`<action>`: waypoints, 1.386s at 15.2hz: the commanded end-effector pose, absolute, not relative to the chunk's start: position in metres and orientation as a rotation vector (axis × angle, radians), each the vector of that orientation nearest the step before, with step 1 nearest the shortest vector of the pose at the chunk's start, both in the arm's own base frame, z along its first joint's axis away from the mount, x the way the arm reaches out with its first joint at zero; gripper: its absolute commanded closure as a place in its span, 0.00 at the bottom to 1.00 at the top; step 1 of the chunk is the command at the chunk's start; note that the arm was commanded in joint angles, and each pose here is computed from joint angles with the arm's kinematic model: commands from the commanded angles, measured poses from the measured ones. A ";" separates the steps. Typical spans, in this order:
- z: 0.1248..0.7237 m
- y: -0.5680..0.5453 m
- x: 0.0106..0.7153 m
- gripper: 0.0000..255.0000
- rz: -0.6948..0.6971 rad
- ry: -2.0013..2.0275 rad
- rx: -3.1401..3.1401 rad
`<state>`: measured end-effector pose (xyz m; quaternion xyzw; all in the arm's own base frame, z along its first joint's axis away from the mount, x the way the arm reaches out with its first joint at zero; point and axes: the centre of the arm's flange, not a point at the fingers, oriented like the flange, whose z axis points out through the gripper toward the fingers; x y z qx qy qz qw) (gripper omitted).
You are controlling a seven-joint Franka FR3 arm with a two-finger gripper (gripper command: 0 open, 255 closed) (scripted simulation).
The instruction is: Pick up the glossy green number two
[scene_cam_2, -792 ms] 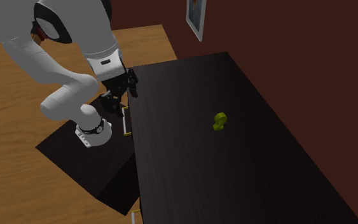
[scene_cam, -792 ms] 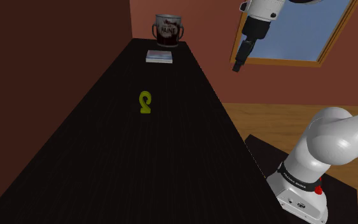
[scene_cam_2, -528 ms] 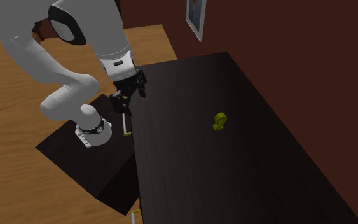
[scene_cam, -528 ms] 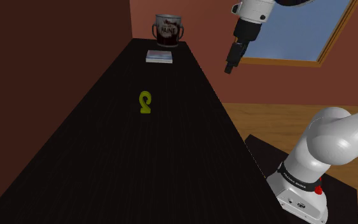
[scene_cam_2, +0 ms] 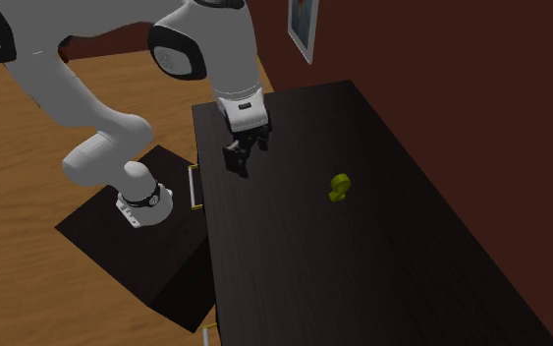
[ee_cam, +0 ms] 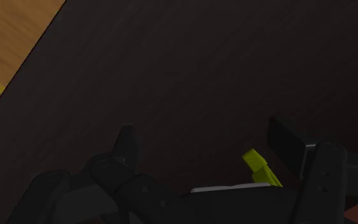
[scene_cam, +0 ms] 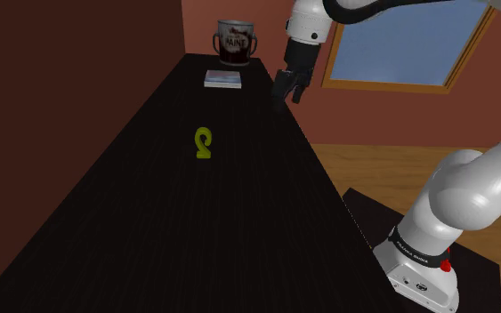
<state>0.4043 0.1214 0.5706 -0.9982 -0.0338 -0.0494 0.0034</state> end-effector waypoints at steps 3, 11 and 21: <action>0.552 0.157 0.444 0.00 -0.132 -0.007 -3.122; 0.519 0.218 0.526 0.00 -0.085 0.183 -3.102; 0.475 0.262 0.597 0.00 -0.047 0.336 -3.077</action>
